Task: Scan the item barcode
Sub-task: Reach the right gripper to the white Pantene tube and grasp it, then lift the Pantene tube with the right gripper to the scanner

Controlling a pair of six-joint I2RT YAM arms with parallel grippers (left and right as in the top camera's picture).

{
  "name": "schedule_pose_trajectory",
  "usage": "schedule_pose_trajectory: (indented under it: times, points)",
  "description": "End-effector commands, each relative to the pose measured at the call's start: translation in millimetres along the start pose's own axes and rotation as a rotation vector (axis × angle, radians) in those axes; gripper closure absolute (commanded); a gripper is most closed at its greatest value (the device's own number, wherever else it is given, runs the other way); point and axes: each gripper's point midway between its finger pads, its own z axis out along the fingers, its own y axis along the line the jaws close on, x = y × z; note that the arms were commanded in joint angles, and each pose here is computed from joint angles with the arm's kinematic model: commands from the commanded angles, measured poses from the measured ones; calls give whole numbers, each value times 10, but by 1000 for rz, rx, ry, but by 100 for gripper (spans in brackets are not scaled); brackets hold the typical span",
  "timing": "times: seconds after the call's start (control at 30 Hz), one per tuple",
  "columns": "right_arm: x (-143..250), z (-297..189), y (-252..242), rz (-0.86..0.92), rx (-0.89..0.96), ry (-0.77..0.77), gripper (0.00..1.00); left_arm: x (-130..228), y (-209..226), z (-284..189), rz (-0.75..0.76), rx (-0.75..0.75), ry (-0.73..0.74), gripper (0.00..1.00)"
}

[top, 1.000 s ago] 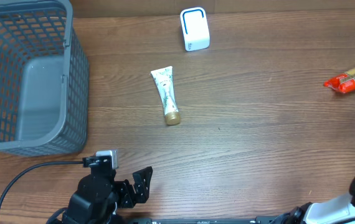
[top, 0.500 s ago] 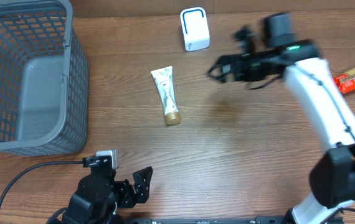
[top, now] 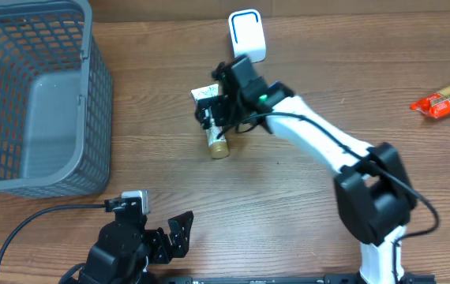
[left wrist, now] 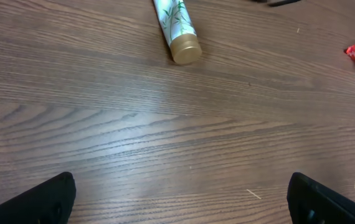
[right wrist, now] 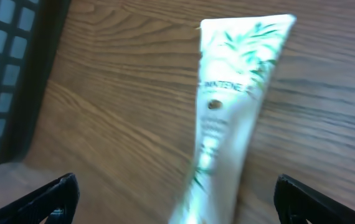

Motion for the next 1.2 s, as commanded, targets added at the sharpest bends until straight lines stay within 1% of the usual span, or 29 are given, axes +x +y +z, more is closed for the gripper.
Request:
schedule_pose_trajectory:
  times: [0.0, 0.07, 0.17, 0.3, 0.43, 0.53, 0.6, 0.67, 0.73, 0.77, 0.83, 0.9, 0.97, 1.0, 1.17]
  points:
    - [163, 307, -23, -1, 95, 3, 0, 10, -8, -1, -2, 7, 2, 1]
    - [208, 408, -118, -16, 174, -9, 0, 10, -8, -1, -2, 6, 1, 0]
    - [230, 506, -199, -25, 222, -21, 1, 10, -8, -1, -2, 7, 2, 0]
    - [268, 646, -259, -24, 228, -18, 12, 10, -8, -1, -2, 7, 2, 0]
    - [302, 701, -489, -26, 336, -27, 16, 10, -8, -1, -2, 7, 2, 1]
    - [271, 643, -656, 6, 406, -45, 26, 10, -8, -1, -2, 7, 2, 1]
    - [260, 634, -692, 12, 409, -45, 34, 10, -8, -1, -2, 7, 2, 1]
    - [257, 624, -727, 18, 415, -43, 47, 10, -8, -1, -2, 7, 2, 0]
    - [253, 615, -756, 22, 419, -41, 55, 10, -8, -1, -2, 7, 2, 0]
    - [260, 607, -783, 26, 424, -36, 57, 10, -8, -1, -2, 7, 2, 0]
    - [271, 601, -803, 28, 429, -30, 57, 10, -8, -1, -2, 7, 2, 0]
    - [277, 600, -805, 29, 430, -27, 60, 10, -8, -1, -2, 7, 2, 0]
    - [272, 594, -802, 28, 430, -28, 70, 10, -8, -1, -2, 6, 1, 0]
    - [273, 591, -801, 28, 430, -28, 73, 10, -8, -1, -2, 7, 2, 1]
    - [177, 437, -716, 28, 425, -37, 74, 10, -8, -1, -2, 6, 1, 0]
